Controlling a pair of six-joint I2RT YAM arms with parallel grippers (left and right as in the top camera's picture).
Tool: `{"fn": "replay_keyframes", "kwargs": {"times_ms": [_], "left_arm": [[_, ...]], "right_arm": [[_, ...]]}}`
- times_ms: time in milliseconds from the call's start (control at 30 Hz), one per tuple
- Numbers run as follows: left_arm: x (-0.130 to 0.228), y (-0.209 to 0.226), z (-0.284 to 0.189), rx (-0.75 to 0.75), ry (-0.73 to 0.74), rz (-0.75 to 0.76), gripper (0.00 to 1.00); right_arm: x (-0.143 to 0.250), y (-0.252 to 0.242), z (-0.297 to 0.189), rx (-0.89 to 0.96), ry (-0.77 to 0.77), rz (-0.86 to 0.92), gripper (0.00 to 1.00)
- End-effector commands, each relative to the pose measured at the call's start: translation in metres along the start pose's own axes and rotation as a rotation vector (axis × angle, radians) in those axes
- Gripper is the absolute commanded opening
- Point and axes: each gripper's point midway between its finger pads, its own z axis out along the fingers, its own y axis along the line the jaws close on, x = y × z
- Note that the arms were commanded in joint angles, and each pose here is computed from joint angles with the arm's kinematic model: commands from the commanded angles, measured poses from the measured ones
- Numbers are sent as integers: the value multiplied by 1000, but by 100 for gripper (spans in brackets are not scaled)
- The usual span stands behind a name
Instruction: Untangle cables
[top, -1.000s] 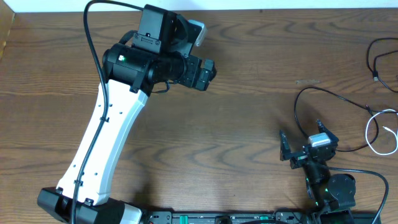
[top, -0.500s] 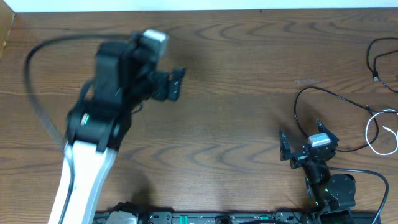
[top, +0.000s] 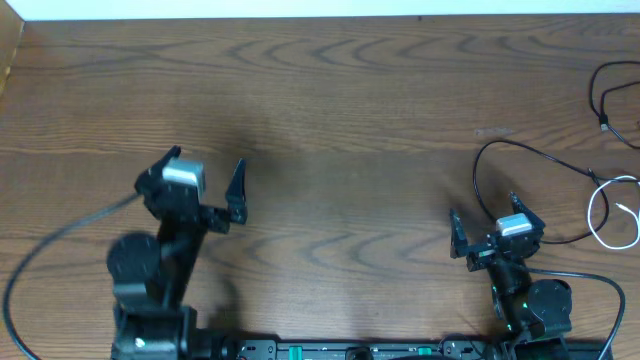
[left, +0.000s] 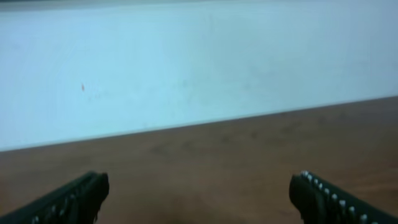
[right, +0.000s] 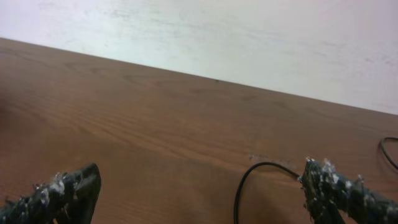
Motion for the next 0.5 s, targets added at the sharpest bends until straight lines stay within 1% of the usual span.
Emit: {"fn": "replay_keyframes", "kwargs": {"times_ms": [0,33,67,233,400,467], "left_arm": [[32,-2,-8,-5,-57,37,98],[36,-3,-9,-6,-69,41,98],[49,-2,-11,-19,-90,50,98],[81,1,-14,-49,-102,51,98],[100,5,-16,-78,-109,51,98],[110,6,-17,-85,-83,46,98]], "right_arm": [[1,1,0,-3,1,11,99],[1,1,0,-3,1,11,99],[1,1,0,-3,1,11,99],[1,1,0,-3,1,11,99],[1,1,0,-3,1,11,99],[1,1,0,-3,1,11,99]]}}
